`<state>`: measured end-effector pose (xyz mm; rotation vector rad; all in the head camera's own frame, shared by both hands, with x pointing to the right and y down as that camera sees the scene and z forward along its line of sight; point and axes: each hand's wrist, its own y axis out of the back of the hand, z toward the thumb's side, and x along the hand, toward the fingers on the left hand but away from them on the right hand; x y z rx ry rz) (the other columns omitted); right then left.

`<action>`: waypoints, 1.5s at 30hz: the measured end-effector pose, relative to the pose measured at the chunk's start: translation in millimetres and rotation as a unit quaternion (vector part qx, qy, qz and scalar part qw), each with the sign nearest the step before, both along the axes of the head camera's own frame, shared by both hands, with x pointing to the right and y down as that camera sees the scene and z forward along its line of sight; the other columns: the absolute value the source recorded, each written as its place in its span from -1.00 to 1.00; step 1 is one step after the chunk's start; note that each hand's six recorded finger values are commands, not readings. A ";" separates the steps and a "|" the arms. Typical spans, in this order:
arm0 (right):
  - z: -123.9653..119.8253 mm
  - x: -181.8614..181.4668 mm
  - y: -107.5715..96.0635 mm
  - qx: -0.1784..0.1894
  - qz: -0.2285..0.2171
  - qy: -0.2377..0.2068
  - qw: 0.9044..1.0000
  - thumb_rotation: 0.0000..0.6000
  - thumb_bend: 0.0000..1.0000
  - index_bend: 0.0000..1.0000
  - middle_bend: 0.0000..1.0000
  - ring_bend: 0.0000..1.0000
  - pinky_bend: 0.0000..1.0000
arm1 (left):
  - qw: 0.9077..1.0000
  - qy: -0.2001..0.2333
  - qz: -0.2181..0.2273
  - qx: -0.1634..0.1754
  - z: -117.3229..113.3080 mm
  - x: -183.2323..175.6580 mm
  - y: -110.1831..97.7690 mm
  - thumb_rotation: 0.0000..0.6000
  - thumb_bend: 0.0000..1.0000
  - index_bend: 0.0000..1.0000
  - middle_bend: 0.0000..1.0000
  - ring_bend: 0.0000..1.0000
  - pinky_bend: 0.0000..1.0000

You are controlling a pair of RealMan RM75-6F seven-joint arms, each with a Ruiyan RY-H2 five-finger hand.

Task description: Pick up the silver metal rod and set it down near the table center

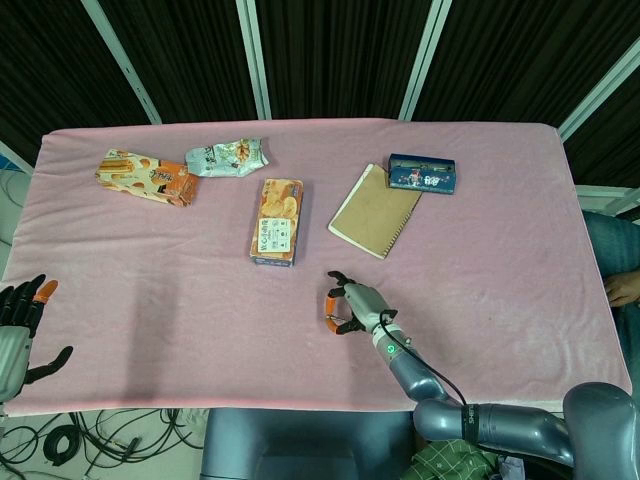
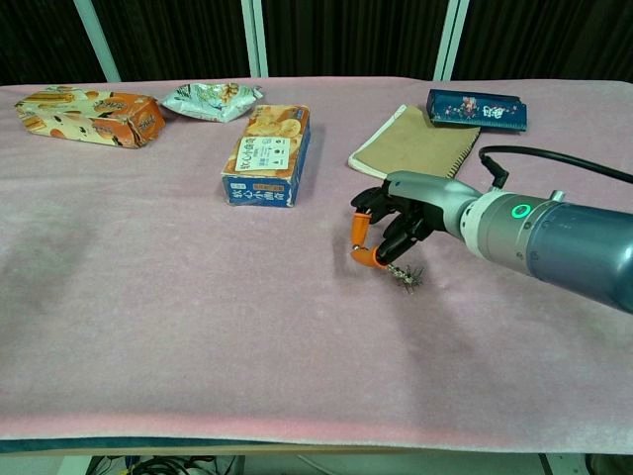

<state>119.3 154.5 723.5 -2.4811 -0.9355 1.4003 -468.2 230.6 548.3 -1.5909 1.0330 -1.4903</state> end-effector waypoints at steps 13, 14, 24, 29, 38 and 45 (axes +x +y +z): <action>3.1 -13.7 14.5 0.007 -0.036 0.017 0.999 1.00 -0.42 -0.64 -0.91 -0.78 -0.66 | 1.000 -0.001 -0.002 -0.002 0.8 1.1 0.8 1.00 -0.56 -0.86 -1.00 -1.00 -1.00; 3.4 -14.3 15.3 0.005 -0.037 0.017 0.999 1.00 -0.45 -0.71 -0.92 -0.79 -0.66 | 1.000 -0.002 -0.003 -0.002 0.6 0.7 0.8 1.00 -0.56 -0.86 -1.00 -1.00 -1.00; -12.2 -14.4 13.2 0.013 -0.040 0.011 0.999 1.00 -0.52 -0.88 -0.96 -0.85 -0.67 | 1.000 -0.009 -0.008 0.002 0.3 -2.5 -0.5 1.00 -0.56 -0.86 -1.00 -1.00 -1.00; -35.6 0.0 0.8 0.042 -0.042 0.014 0.998 1.00 -0.52 -0.88 -0.96 -0.86 -0.68 | 1.000 -0.013 -0.007 0.002 1.1 -1.5 -0.4 1.00 -0.56 -0.86 -1.00 -1.00 -1.00; -103.3 71.7 -38.2 0.127 -0.035 0.072 0.989 1.00 -0.52 -0.88 -0.96 -0.85 -0.69 | 1.000 -0.011 -0.006 0.000 1.0 -0.2 0.7 1.00 -0.56 -0.86 -1.00 -1.00 -1.00; -160.0 150.5 -41.7 0.172 -0.003 0.117 0.978 1.00 -0.53 -0.88 -0.96 -0.85 -0.69 | 1.000 -0.003 -0.003 -0.004 1.1 1.3 0.1 1.00 -0.56 -0.86 -1.00 -1.00 -1.00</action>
